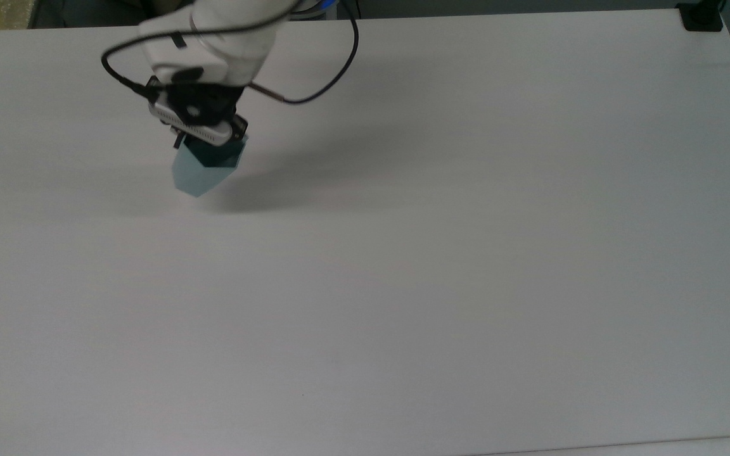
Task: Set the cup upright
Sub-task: 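Lift and rotate the gripped cup so its base points down, then lower the upright cup onto the table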
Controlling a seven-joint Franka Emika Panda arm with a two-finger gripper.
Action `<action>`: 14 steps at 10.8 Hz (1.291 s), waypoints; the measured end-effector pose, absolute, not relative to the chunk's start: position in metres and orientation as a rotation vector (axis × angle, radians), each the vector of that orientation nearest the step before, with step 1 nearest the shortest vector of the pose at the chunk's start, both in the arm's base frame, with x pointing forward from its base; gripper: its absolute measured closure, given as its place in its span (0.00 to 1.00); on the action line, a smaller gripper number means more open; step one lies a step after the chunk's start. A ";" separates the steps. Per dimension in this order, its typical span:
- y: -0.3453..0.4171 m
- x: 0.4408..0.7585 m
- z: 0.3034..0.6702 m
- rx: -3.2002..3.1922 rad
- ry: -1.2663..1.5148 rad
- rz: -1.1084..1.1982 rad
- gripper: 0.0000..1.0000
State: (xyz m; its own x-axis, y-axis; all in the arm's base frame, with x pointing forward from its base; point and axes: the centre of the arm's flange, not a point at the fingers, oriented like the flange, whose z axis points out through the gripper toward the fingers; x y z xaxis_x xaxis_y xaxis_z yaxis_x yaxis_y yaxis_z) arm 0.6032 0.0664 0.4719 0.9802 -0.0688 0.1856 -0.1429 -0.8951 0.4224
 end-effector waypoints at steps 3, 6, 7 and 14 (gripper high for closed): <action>0.063 0.585 0.517 2.922 -0.225 0.242 0.96; 0.078 0.578 0.498 3.028 -0.262 0.157 0.96; 0.088 0.578 0.488 3.065 -0.272 0.143 0.96; 0.128 0.600 0.412 3.068 -0.337 0.146 0.96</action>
State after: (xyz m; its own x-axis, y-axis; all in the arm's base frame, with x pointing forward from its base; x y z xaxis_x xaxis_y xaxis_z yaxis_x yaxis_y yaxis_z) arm 0.6005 0.1281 0.4119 0.9717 -0.2141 0.0997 -0.2190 -0.9749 0.0409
